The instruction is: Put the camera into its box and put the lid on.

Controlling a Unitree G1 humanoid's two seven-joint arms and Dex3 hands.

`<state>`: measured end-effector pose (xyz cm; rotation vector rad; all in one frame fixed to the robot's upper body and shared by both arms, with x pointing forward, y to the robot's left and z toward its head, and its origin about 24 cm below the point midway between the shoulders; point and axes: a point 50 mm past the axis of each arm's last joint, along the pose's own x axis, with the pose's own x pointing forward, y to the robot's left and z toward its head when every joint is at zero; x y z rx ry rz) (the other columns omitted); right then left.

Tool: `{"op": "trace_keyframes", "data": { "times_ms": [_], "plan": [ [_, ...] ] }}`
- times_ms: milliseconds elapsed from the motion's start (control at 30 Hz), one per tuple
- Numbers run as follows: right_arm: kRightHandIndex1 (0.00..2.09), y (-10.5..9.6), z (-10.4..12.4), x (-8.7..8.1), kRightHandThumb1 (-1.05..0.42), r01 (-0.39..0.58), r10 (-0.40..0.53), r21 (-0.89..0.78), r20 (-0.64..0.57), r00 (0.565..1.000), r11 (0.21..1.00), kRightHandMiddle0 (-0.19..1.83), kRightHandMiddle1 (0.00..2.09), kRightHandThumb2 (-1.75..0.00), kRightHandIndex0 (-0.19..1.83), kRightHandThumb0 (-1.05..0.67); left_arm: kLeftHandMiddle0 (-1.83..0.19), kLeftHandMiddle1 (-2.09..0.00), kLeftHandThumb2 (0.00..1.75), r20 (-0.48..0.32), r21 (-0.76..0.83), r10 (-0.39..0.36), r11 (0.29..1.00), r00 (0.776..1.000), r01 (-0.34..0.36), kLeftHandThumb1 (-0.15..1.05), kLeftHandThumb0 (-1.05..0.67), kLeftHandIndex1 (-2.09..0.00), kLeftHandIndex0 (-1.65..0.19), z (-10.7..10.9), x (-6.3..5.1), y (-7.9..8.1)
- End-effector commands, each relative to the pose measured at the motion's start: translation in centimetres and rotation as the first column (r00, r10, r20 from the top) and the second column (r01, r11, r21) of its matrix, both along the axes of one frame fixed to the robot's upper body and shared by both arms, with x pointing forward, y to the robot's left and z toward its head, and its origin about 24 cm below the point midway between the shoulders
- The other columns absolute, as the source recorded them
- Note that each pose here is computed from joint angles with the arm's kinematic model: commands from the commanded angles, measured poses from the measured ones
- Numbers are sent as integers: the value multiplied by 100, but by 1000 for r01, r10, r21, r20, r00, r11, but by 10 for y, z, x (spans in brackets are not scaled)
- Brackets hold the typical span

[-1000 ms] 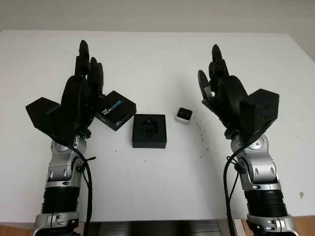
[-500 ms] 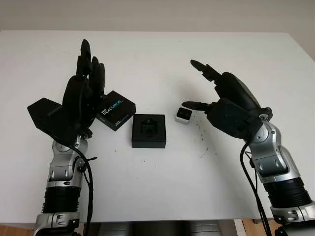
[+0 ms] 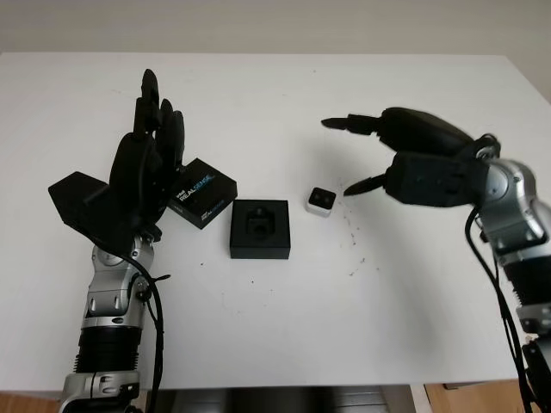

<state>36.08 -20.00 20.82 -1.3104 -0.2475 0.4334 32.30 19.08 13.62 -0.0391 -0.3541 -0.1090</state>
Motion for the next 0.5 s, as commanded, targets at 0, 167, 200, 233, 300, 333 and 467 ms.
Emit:
{"op": "trace_keyframes", "data": {
  "times_ms": [0,167,200,233,300,333,467],
  "plan": [
    [15,0,12,2,-82,-13,16,-83,32,999,996,34,13,-6,30,-33,19,0,52,13,-1,-7,1000,1000,7,105,-77,0,19,3,1,-1],
    [13,4,18,3,-84,-47,55,-187,39,998,981,32,10,-6,29,-24,19,0,54,10,19,-4,1000,1000,4,105,-75,0,19,3,1,-1],
    [13,5,18,4,-84,-56,66,-201,43,997,978,33,10,-6,30,-23,19,0,54,9,24,-4,1000,1000,4,105,-75,0,19,2,1,-1],
    [13,6,17,4,-85,-65,77,-212,49,996,975,33,10,-6,30,-23,19,0,54,5,25,-1,1000,1000,0,105,-74,0,19,2,1,-1],
    [12,7,14,5,-85,-87,103,-224,62,993,971,35,10,-6,30,-21,19,0,54,0,23,3,1000,1000,-3,105,-73,0,19,1,1,0],
    [12,8,13,6,-85,-99,117,-230,68,991,968,36,11,-6,31,-20,19,0,54,-1,20,3,1000,1000,-3,105,-73,0,19,1,1,0],
    [13,10,7,8,-85,-147,168,-244,67,984,959,41,13,-6,34,-15,19,0,54,1,29,2,1000,1000,-2,105,-74,0,19,1,2,1]
  ]
}}
